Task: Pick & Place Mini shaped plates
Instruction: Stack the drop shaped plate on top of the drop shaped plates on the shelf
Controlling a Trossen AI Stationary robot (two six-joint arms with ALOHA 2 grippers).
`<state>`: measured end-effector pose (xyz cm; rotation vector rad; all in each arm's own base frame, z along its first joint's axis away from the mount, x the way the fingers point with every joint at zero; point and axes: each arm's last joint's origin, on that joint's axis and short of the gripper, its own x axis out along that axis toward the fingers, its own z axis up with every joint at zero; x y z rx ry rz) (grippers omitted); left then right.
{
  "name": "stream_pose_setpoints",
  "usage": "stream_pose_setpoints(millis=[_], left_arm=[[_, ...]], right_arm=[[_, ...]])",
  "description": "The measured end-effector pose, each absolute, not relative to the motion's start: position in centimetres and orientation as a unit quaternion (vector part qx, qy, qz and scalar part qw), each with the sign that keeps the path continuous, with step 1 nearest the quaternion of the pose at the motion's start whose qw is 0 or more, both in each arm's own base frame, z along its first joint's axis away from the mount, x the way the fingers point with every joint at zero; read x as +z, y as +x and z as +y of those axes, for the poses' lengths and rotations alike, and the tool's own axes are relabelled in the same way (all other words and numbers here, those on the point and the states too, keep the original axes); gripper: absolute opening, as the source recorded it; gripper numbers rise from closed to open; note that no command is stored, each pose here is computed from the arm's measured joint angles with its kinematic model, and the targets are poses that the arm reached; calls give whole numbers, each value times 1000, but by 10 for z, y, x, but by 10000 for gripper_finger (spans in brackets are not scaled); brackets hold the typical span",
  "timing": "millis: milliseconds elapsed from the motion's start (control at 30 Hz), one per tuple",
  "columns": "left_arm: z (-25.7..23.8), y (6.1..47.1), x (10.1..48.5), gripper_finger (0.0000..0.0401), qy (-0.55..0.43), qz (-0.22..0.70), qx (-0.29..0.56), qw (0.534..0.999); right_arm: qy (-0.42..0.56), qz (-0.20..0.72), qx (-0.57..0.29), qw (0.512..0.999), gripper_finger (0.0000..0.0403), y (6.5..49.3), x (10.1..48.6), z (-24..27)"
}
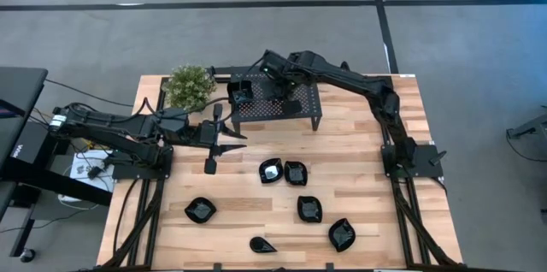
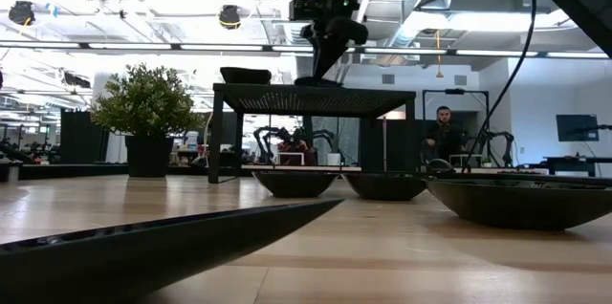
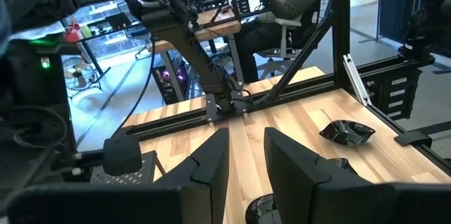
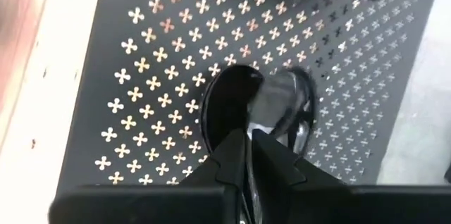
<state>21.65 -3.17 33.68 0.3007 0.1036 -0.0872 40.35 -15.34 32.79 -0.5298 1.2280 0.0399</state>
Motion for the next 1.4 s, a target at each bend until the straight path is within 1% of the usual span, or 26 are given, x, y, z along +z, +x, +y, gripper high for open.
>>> stream_pose_setpoints(millis=[267, 500, 600, 667, 733, 800, 867, 933, 1000, 1067, 1133, 1200, 1267, 1333, 1400], left_arm=[[-32, 217, 340, 92, 148, 38, -42, 987], [-32, 217, 340, 92, 142, 38, -41, 988], [-31, 217, 339, 92, 147, 42, -40, 987], [-28, 217, 338, 92, 148, 49, -36, 987], [-26, 219, 334, 92, 148, 64, -30, 986], [-22, 223, 331, 92, 148, 75, -24, 986], [-20, 230, 326, 92, 149, 86, -18, 985], [-18, 238, 318, 92, 149, 101, -14, 984], [-17, 244, 312, 92, 150, 114, -13, 982], [-18, 247, 309, 92, 150, 119, -15, 981], [-19, 247, 308, 92, 147, 122, -17, 981], [-21, 246, 311, 92, 146, 115, -20, 982], [-22, 245, 312, 92, 137, 113, -22, 984], [-24, 244, 310, 92, 125, 119, -29, 985], [-27, 244, 306, 92, 110, 138, -45, 983]], right_arm=[[-241, 581, 15, 778, 35, 406, 321, -155], [-238, 584, 15, 776, 57, 406, 324, -143], [-234, 604, -7, 762, 65, 406, 323, -133], [-230, 627, -31, 744, 68, 404, 323, -124], [-230, 658, -44, 716, 68, 397, 329, -109], [-229, 670, -48, 704, 68, 392, 339, -90], [-222, 647, -62, 727, 66, 392, 352, -72], [-217, 625, -46, 748, 66, 380, 371, -53], [-213, 584, -48, 782, 66, 358, 402, -34], [-186, 546, -53, 815, 66, 330, 428, -18], [-150, 518, -40, 841, 66, 306, 444, -5], [-108, 505, -33, 856, 66, 287, 447, 8], [-85, 489, -34, 867, 66, 273, 441, 23], [-81, 469, -36, 879, 66, 262, 423, 38], [-70, 451, -18, 890, 65, 256, 395, 53]])
